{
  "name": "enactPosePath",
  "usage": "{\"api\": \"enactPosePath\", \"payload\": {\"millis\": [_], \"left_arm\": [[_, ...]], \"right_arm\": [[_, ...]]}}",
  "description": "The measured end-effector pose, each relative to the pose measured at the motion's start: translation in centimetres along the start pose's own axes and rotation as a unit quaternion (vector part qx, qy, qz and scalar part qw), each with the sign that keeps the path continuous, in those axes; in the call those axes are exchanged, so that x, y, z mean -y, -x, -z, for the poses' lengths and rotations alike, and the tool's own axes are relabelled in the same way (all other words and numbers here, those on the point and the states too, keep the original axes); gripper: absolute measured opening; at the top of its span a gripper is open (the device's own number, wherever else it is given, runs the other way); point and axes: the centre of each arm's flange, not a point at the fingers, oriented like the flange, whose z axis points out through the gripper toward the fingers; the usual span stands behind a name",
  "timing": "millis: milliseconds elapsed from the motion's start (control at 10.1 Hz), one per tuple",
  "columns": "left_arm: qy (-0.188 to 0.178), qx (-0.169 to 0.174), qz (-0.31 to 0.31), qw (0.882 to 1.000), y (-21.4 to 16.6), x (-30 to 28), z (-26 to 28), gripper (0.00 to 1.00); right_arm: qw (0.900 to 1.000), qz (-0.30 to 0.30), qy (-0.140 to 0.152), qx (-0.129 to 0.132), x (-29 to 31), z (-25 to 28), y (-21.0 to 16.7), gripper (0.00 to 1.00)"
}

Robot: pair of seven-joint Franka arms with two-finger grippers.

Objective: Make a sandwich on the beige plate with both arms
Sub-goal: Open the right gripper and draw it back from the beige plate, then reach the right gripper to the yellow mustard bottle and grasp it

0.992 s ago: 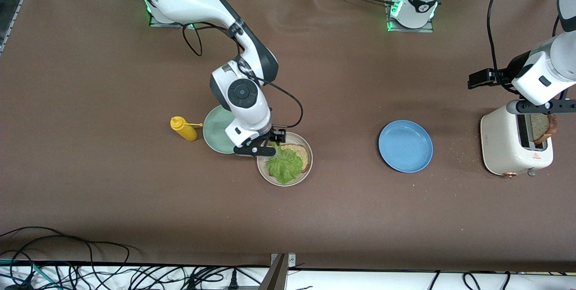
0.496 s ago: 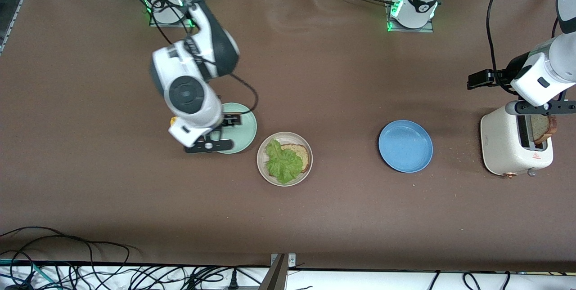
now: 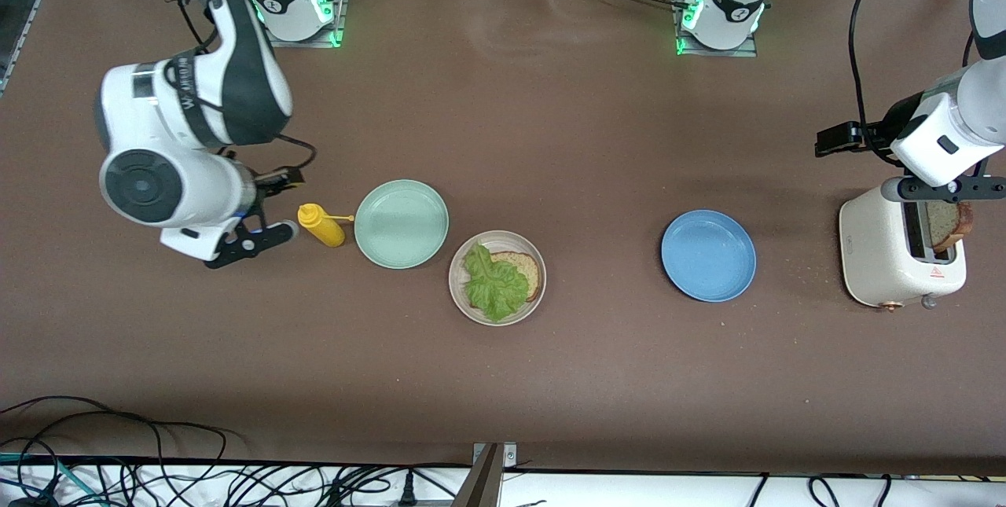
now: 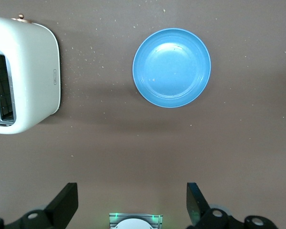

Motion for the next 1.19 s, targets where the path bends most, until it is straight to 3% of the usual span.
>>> {"api": "enactPosePath", "payload": {"millis": [298,595,893,1191], "left_arm": [[0.0,0.001,0.0,1.0,-0.1,0.0,-0.1,1.0],[0.0,0.003,-0.001,1.0,-0.2,-0.1,-0.3,1.0],[0.0,0.003,0.0,1.0,-0.2,-0.1,-0.3,1.0],[0.0,0.004,0.0,1.0,-0.3,-0.1,-0.4,1.0]], "right_arm": [[0.996,0.065,-0.054,-0.015,-5.2,-2.5,1.3,1.0],[0.976,0.148,-0.139,-0.075,-11.6,-5.8,3.2,1.0],[0.939,0.25,-0.185,-0.144,-15.0,-9.6,4.2,1.0],[0.882,0.343,-0.216,-0.241,-16.8,-13.6,3.6,1.0]]}}
